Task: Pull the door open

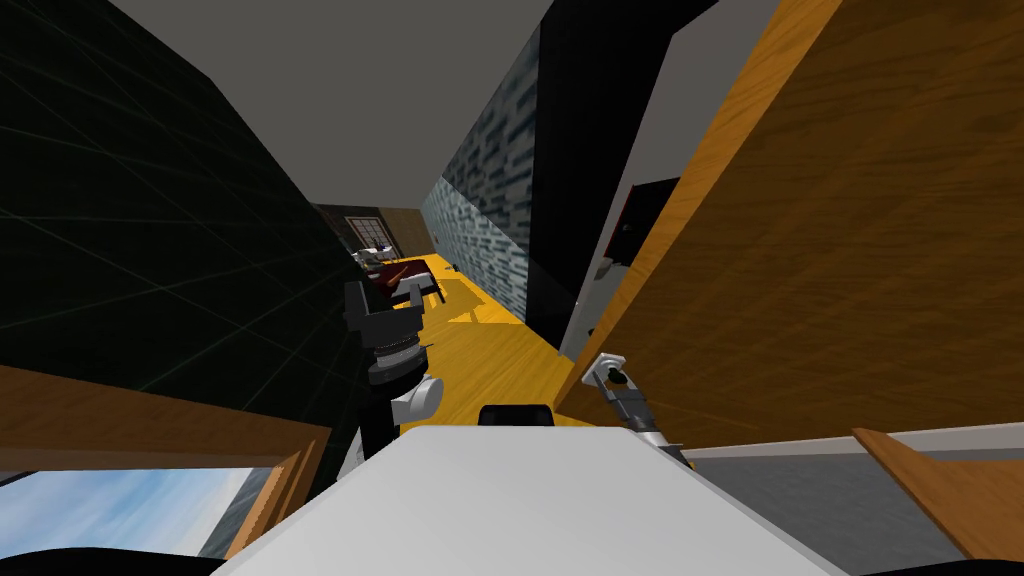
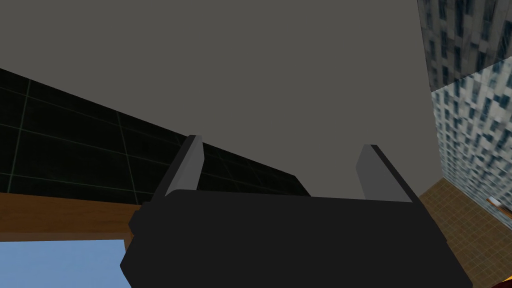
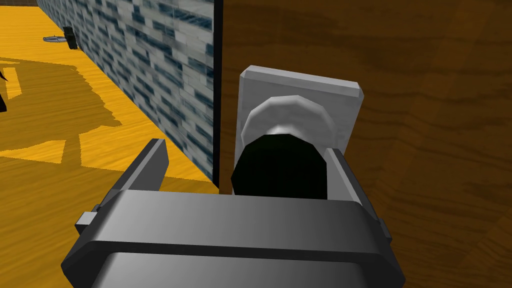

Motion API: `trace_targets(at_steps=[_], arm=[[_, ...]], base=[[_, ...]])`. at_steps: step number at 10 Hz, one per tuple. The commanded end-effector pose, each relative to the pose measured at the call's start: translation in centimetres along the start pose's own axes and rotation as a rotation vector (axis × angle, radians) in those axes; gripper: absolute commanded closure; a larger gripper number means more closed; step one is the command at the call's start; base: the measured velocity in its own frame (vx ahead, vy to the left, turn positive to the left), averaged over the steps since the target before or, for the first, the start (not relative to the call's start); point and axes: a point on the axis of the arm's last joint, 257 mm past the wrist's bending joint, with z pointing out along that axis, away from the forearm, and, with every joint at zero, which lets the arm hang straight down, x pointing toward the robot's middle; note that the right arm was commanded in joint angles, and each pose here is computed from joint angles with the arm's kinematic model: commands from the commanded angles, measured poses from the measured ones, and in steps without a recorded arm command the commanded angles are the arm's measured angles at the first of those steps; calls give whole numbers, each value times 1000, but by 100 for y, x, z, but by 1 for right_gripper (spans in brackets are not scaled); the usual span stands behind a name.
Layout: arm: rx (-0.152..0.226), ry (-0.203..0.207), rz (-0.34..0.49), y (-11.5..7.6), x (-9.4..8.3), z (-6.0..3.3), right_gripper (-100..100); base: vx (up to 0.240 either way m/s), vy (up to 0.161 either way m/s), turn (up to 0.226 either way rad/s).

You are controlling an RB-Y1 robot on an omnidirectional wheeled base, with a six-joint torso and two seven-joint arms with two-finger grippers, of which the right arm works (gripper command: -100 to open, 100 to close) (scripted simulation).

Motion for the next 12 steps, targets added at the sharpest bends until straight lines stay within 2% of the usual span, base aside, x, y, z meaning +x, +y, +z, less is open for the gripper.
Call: trace_targets(at_steps=[1,6,8,11,12], arm=[[19,-23,16,-139,-87,-134,100],[35,-17,8,-81,-91,-362,100],[35,-17,8,-81,-91,-362,100],[48,-13,5,-52,-84,-506,100],[48,-13,5,-52,-84,-506,100]], base=[[33,14,8],[22,16,7],[8,-2,-8],[4,6,8],[16,11,-9]])
